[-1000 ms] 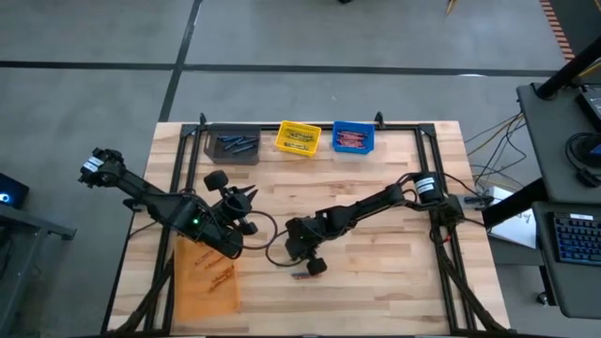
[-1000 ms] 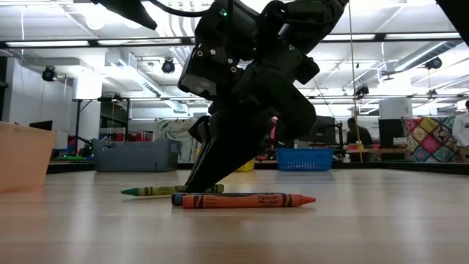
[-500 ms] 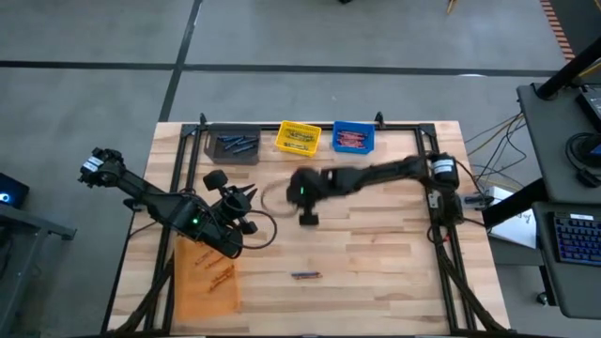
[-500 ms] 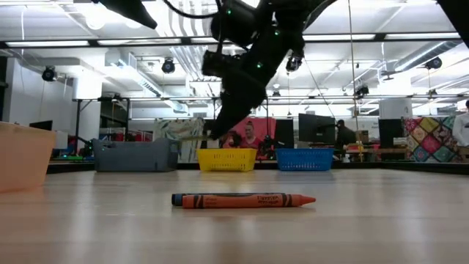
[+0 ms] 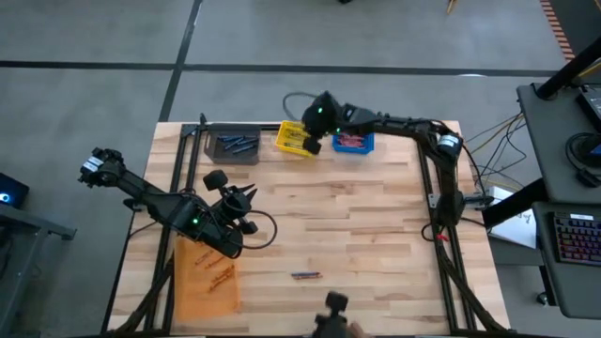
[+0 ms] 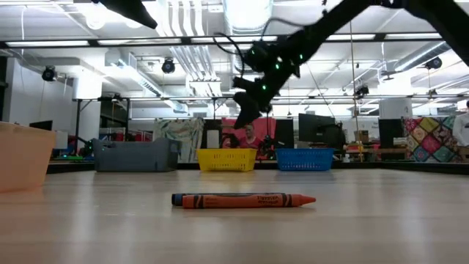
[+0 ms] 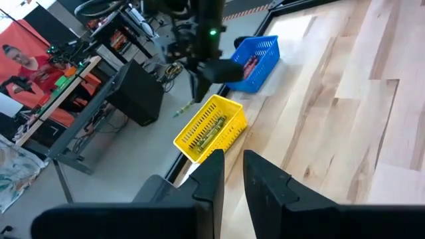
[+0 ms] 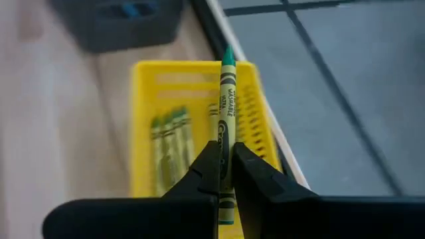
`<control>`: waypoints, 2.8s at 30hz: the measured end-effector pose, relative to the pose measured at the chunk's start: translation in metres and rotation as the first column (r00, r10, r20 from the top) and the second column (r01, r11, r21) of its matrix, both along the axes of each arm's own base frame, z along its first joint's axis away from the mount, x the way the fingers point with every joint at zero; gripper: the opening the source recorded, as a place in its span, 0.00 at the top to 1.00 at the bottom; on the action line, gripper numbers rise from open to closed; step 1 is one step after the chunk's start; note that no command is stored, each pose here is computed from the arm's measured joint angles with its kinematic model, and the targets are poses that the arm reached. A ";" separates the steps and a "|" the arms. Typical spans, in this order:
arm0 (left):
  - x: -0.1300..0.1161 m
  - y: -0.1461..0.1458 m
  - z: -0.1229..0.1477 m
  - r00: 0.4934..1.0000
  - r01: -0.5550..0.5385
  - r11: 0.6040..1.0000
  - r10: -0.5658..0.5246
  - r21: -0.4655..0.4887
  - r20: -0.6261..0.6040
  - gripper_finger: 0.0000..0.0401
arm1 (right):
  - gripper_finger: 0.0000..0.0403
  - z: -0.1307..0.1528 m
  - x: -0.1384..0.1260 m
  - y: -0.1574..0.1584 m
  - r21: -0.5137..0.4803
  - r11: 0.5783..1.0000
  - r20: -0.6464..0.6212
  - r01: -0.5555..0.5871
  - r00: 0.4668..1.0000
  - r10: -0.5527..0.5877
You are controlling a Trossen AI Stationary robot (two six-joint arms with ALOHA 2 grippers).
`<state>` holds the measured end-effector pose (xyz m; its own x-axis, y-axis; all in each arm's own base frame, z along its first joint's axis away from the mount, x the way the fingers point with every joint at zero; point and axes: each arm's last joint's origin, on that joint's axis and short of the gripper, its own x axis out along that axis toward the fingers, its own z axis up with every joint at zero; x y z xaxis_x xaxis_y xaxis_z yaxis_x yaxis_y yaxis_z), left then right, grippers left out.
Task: Sort crayons
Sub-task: Put the green crayon into the yellow bin, then put the blue crayon into the black bin
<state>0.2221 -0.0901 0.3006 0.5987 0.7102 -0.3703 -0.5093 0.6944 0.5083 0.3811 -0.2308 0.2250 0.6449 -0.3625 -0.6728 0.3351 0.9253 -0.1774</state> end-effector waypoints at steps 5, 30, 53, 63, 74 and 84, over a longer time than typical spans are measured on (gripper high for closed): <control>0.000 0.000 0.000 1.000 0.001 1.000 -0.001 0.002 -0.002 0.90 | 0.97 -0.019 -0.006 -0.035 0.109 0.990 0.097 0.092 0.990 -0.103; 0.000 0.001 0.000 1.000 0.004 1.000 -0.004 0.010 -0.009 0.90 | 0.76 -0.034 0.002 -0.041 0.135 0.987 0.045 0.084 0.995 -0.091; 0.016 -0.017 -0.015 0.961 0.265 0.900 -0.274 -0.346 0.024 0.90 | 0.80 0.063 -0.022 0.150 0.639 0.728 -0.005 -0.247 0.946 0.326; 0.027 -0.029 -0.027 0.867 0.491 0.736 -0.464 -0.466 0.181 0.90 | 0.80 0.047 -0.044 0.293 0.529 0.833 -0.153 -0.163 0.947 0.282; 0.032 -0.047 -0.048 0.814 0.576 0.664 -0.518 -0.476 0.263 0.81 | 0.84 0.029 -0.064 0.394 0.525 0.820 0.048 -0.226 0.970 0.236; 0.056 -0.068 -0.091 0.815 0.567 0.667 -0.540 -0.483 0.210 0.69 | 0.86 0.019 -0.080 0.431 0.489 0.840 0.068 -0.236 0.970 0.233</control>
<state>0.2781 -0.1579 0.2099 0.8459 -0.0397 -0.5319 0.0401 0.9991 -0.0108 0.3009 0.1997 0.2435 0.6732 0.1759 -0.7182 0.0965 0.9421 0.3211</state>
